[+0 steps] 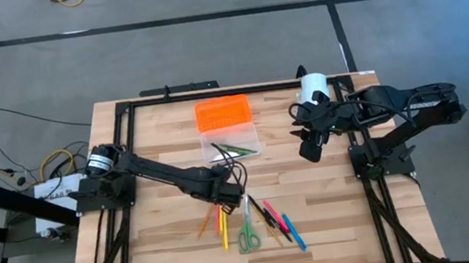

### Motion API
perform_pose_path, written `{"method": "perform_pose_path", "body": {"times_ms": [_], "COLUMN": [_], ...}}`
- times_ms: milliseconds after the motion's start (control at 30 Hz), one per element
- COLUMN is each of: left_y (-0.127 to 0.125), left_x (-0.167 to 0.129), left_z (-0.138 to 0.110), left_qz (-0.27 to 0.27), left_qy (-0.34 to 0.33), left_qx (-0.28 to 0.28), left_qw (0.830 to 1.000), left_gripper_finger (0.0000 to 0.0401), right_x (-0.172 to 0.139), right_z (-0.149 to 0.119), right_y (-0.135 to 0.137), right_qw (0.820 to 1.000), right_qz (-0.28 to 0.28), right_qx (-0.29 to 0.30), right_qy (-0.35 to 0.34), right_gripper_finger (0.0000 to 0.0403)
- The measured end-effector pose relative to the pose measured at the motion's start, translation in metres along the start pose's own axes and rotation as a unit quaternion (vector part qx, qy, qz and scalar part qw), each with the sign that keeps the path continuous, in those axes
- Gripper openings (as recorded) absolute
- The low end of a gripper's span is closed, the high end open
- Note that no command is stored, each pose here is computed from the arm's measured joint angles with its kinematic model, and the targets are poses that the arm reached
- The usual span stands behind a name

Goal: Pick & place school supplies into a supply box
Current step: Put the orange pencil into the supply box

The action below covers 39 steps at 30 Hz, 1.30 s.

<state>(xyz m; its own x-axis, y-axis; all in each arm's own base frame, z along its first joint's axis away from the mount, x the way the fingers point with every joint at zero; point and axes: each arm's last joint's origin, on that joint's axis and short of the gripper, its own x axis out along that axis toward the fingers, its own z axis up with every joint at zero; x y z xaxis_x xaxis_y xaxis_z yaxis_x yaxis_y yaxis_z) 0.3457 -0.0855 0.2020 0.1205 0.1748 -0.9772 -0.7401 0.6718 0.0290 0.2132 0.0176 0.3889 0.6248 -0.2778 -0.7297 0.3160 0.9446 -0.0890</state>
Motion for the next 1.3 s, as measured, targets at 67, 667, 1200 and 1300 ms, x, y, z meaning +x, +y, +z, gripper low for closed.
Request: {"method": "perform_pose_path", "body": {"times_ms": [67,667,1200,1300], "left_y": [0.001,0.003,0.005,0.004], "left_x": [0.003,0.039,0.039,0.039], "left_z": [-0.002,-0.02,-0.023,-0.024], "left_qz": [0.003,-0.04,-0.032,-0.034], "left_qy": [0.005,0.046,0.062,0.063], "left_qx": [0.002,-0.014,0.017,0.024], "left_qw": [1.0,0.998,0.997,0.997], "left_gripper_finger": [0.0013,0.0182,0.0176,0.0161], "right_x": [0.0,0.0,0.0,0.0], "right_z": [0.0,-0.001,-0.001,-0.001], "right_y": [0.0,0.0,0.0,0.0], "right_qw": [1.0,1.0,1.0,1.0], "right_qz": [0.0,-0.002,-0.002,-0.002], "right_qx": [0.0,-0.016,-0.016,-0.016], "right_qy": [0.001,0.006,0.006,0.006], "right_gripper_finger": [0.0118,0.0118,0.0118,0.0118]}}
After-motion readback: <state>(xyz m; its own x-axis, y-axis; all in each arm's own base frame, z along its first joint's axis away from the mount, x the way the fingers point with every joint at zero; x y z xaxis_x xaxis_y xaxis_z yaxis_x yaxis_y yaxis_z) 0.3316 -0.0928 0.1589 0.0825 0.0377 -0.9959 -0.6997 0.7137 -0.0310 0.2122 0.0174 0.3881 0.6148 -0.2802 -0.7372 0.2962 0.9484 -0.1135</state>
